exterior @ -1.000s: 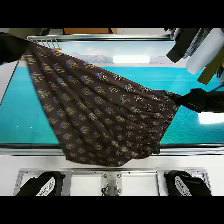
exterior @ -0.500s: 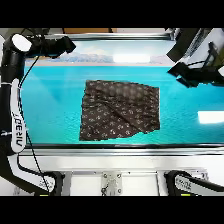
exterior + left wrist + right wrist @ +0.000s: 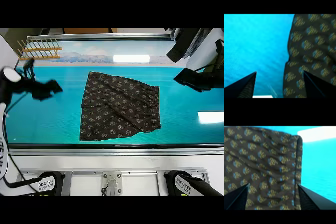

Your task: Fold the clothes and pants, and hang the long-sleeved shirts on hangers.

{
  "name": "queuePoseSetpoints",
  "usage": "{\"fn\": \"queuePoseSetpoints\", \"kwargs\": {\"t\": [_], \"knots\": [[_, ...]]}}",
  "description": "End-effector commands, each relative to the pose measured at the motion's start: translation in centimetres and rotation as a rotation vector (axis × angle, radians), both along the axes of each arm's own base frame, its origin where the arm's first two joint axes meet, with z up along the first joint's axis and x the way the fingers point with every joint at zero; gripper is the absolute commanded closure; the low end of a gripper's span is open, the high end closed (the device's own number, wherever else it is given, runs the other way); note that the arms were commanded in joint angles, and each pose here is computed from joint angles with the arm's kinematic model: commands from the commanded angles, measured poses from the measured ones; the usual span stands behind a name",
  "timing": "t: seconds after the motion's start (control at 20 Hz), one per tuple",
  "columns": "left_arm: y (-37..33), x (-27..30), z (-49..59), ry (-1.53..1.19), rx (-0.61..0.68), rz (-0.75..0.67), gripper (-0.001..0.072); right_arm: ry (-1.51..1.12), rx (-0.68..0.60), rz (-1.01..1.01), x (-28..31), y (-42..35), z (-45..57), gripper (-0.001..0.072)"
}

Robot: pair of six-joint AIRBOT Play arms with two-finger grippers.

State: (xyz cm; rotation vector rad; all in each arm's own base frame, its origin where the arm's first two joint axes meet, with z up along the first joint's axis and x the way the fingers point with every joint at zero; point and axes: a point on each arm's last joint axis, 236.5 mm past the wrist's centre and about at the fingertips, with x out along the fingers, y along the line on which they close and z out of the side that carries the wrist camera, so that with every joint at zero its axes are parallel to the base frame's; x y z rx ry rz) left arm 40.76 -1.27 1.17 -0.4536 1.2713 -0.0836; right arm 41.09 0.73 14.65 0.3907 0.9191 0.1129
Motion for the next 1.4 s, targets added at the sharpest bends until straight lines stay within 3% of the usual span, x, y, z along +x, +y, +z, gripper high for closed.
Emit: {"fn": "queuePoseSetpoints", "kwargs": {"t": [0.0,0.25,0.75,0.8,0.85,0.9,1.1,1.35], "knots": [[-2.5,-11.0,-7.2,0.221,-0.082,-0.007,0.0086,0.039,-0.028,0.062,-3.3,1.9,-1.0,0.0067],[-7.1,-16.4,-11.7,0.299,-0.170,-0.017,0.0086,0.041,-0.007,0.104,-3.6,3.9,-1.2,0.0067],[-14.5,-16.6,-13.6,0.364,-0.179,-0.227,0.0087,0.117,-0.010,0.137,-5.3,4.2,-2.2,0.0067],[-15.0,-16.7,-13.7,0.369,-0.175,-0.245,0.0166,0.130,-0.030,0.140,-5.6,3.9,-2.4,0.0066],[-15.3,-16.4,-13.6,0.364,-0.174,-0.256,0.0473,0.149,-0.068,0.149,-6.0,3.2,-3.0,0.0067],[-15.4,-16.0,-13.2,0.352,-0.176,-0.266,0.0697,0.178,-0.095,0.154,-6.5,2.7,-3.8,0.0067],[-14.1,-14.1,-10.1,0.264,-0.163,-0.278,0.0703,0.373,-0.084,0.090,-10.1,0.6,-10.9,0.0066],[-13.5,-13.2,-8.5,0.204,-0.168,-0.253,0.0703,0.481,0.111,-0.184,-12.9,-0.4,-20.9,0.0065]]}}
